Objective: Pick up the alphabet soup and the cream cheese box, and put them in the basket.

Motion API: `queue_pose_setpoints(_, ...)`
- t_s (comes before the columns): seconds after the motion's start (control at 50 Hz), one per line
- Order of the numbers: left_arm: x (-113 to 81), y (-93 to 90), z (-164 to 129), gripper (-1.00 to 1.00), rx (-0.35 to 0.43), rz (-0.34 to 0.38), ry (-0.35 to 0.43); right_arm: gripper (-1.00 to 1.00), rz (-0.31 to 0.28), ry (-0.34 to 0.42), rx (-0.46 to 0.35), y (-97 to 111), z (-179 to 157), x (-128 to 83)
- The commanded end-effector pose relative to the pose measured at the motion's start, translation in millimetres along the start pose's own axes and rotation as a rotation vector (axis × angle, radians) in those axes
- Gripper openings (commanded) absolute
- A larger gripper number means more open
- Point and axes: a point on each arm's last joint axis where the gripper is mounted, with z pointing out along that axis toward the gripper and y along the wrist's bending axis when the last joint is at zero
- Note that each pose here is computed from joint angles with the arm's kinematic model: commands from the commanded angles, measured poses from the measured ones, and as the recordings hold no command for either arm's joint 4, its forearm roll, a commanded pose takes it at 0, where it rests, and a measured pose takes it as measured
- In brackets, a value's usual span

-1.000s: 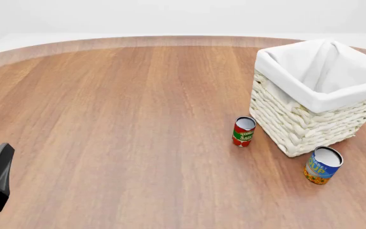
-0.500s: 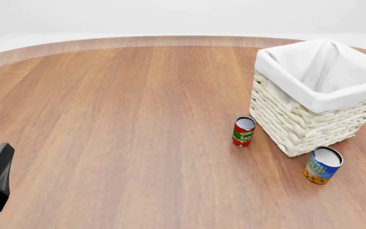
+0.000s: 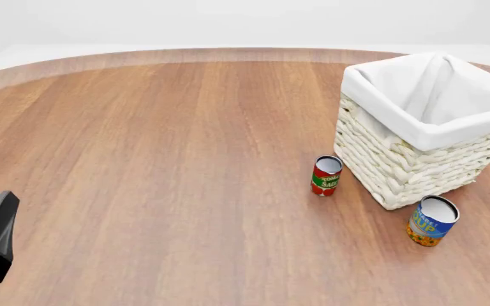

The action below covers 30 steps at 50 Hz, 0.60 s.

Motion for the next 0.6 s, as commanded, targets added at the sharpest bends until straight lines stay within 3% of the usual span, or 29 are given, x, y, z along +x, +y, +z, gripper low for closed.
queue_pose_setpoints(0.02,0.0,0.0,0,1.0,0.0,0.0,0.0,1.0,-0.002,0.004,-0.002,0,0,1)
queue_pose_setpoints(0.2,0.0,0.0,0,1.0,0.0,0.0,0.0,1.0,-0.002,0.004,-0.002,0,0,1)
queue_pose_setpoints(0.6,0.0,0.0,0,1.0,0.0,0.0,0.0,1.0,0.024,0.022,-0.018,8,14,30)
